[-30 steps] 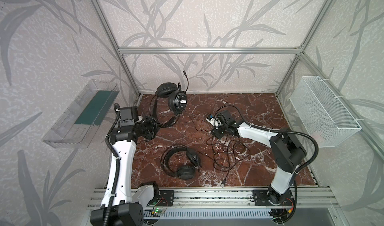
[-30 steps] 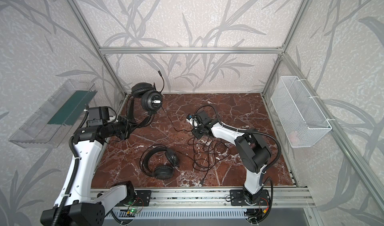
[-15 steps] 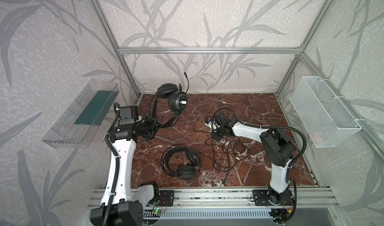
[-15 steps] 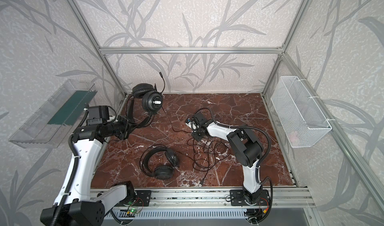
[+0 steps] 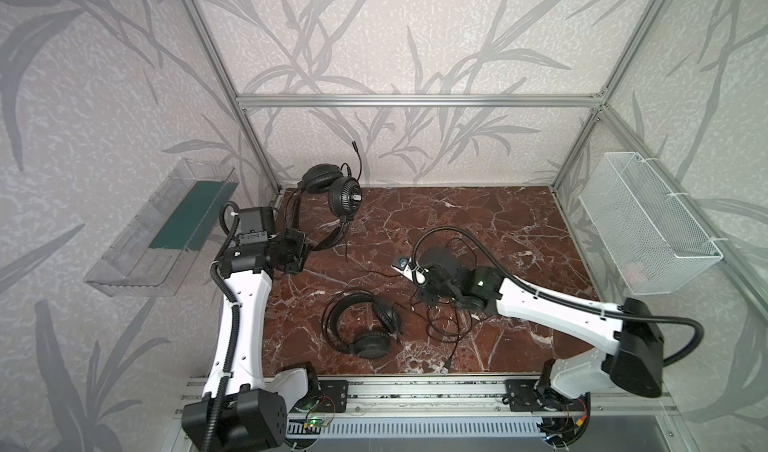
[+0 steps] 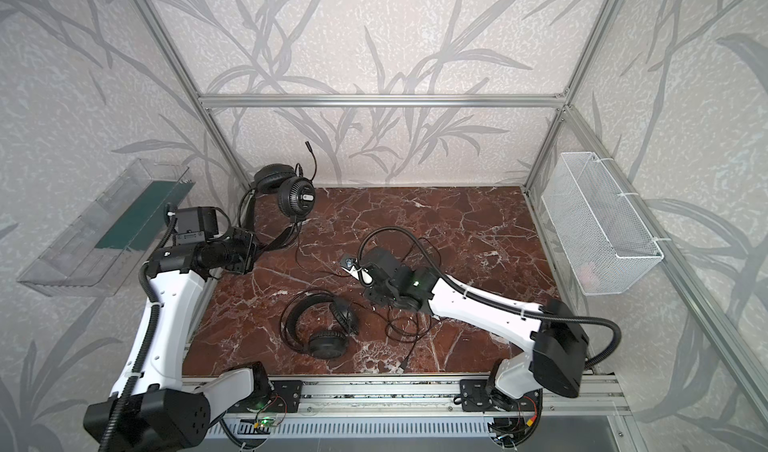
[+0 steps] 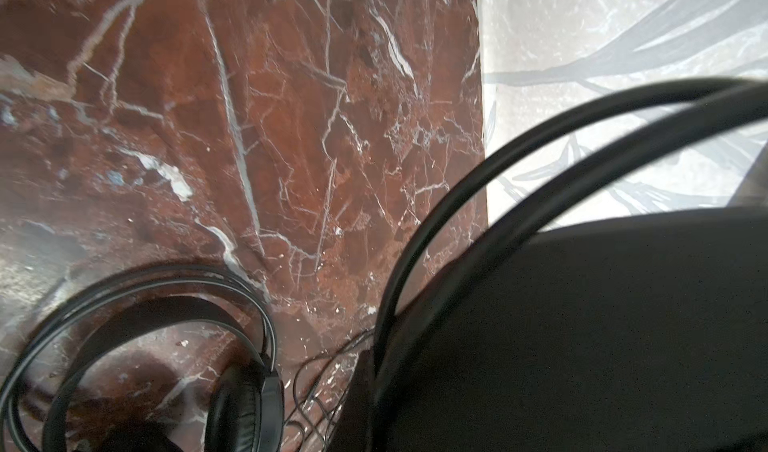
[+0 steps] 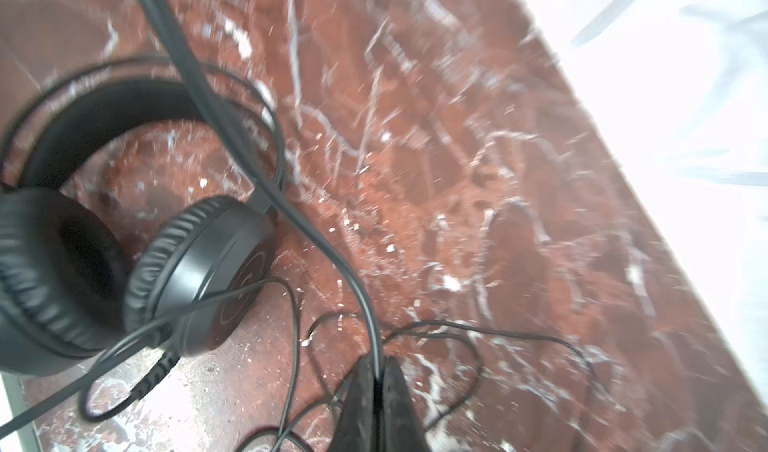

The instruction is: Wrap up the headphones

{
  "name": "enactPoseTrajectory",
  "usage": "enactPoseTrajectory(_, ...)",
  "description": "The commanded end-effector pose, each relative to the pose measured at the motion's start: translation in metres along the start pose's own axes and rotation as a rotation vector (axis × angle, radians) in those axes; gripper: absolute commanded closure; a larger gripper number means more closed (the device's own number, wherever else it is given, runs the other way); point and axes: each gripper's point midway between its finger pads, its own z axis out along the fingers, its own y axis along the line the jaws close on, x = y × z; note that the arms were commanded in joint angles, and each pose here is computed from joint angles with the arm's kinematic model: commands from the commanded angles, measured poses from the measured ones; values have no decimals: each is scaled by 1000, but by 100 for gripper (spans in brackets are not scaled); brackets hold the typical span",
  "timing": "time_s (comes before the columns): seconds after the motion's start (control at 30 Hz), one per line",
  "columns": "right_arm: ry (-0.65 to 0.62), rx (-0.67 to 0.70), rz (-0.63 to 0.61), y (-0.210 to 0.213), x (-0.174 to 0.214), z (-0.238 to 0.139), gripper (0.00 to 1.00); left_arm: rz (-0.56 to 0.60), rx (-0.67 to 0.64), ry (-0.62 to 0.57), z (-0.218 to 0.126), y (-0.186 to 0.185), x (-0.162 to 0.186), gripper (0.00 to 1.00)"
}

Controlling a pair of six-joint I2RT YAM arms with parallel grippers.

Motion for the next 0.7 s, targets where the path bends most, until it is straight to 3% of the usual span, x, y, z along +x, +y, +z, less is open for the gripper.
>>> enactPoseTrajectory(0.0, -1, -7, -17, 9, 16, -9, 100, 41, 58, -43, -7, -21, -10, 100)
enactPoseTrajectory(0.2, -122, -166, -41, 29, -15, -49, 100, 96, 40, -62, -11, -21, -11, 100)
enactPoseTrajectory(0.27, -91, -191, -110, 40, -19, -60, 100, 149, 41, -74, -13, -29, -11, 100)
enactPoseTrajectory(0.4, 29, -103, -299, 41, -24, -80, 100, 326, -14, -65, -5, -42, -1, 100)
enactPoseTrajectory(0.53, -46, -4, -389, 22, -66, -117, 100, 530, -60, 3, 14, -51, 28, 100)
enactPoseTrajectory(0.67, -45, 188, -495, -13, -97, -133, 100, 711, -105, 69, 28, -43, 54, 100)
